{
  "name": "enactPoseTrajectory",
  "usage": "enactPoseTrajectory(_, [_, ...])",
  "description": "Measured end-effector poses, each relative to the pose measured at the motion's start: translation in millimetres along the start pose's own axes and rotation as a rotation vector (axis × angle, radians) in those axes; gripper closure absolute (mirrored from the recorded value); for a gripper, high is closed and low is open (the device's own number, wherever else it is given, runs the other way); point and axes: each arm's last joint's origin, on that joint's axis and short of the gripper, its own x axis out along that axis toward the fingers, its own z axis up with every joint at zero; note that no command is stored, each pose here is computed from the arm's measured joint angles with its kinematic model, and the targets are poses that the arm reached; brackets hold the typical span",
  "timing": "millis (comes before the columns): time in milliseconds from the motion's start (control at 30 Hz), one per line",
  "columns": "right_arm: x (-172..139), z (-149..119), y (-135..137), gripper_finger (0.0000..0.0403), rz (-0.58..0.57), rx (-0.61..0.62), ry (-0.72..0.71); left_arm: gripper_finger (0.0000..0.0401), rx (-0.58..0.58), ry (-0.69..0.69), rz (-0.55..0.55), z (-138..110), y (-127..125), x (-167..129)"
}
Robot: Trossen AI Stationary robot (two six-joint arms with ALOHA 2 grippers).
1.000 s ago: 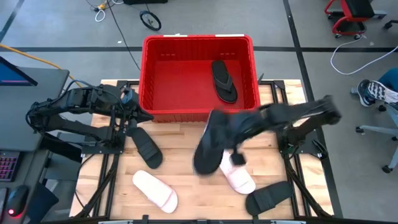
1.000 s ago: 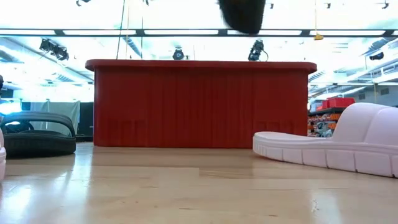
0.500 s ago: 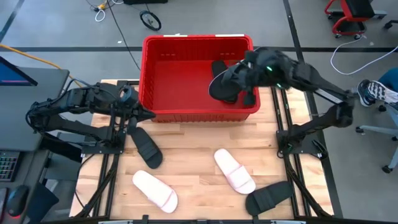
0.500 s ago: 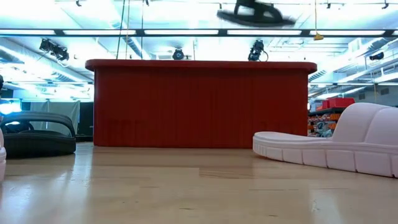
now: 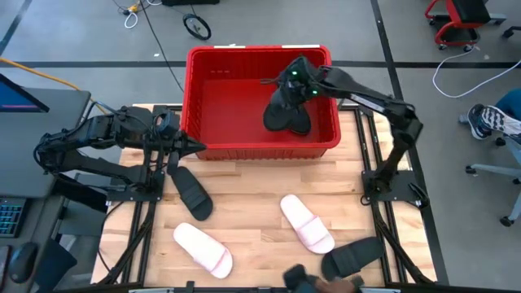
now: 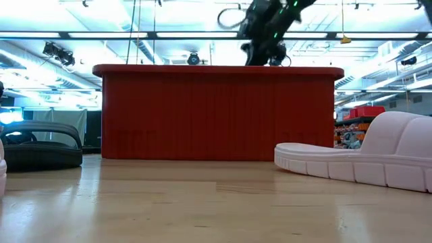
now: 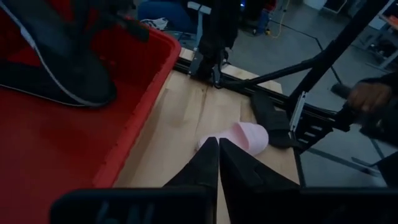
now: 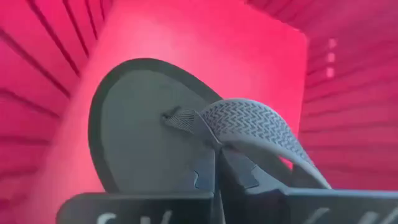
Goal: Pick and place slides into bin
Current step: Put the black slipper into the red container
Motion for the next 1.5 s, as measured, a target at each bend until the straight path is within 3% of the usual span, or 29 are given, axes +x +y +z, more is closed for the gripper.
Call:
enactPoseTrajectory(133, [35, -7, -3, 0.0398, 0.035, -0.186, 0.026, 0.0378, 0.028, -0.002, 0.014, 0, 0, 0])
enactPoseTrajectory(400, [80, -28, -8, 0.0398, 0.091, -0.268, 0.064, 0.0391, 0.067, -0.003, 0.015, 0, 0, 0])
enactPoseTrajectory(700, [117, -36, -5, 0.0397, 0.146, -0.282, 0.002, 0.0382, 0.036, -0.008, 0.029, 0, 1, 0])
enactPoseTrajectory(1000, [124, -34, -9, 0.0396, 0.107, -0.356, -0.036, 0.0394, -0.02, -0.026, 0.073, 1, 2, 0])
enactPoseTrajectory(1233, [113, -20, -15, 0.0398, 0.037, -0.393, -0.158, 0.0378, -0.096, -0.05, 0.123, 1, 4, 0])
enactPoseTrajectory(1500, [121, -50, -20, 0.0399, 0.12, -0.193, -0.085, 0.0392, -0.125, -0.06, 0.141, 1, 4, 0])
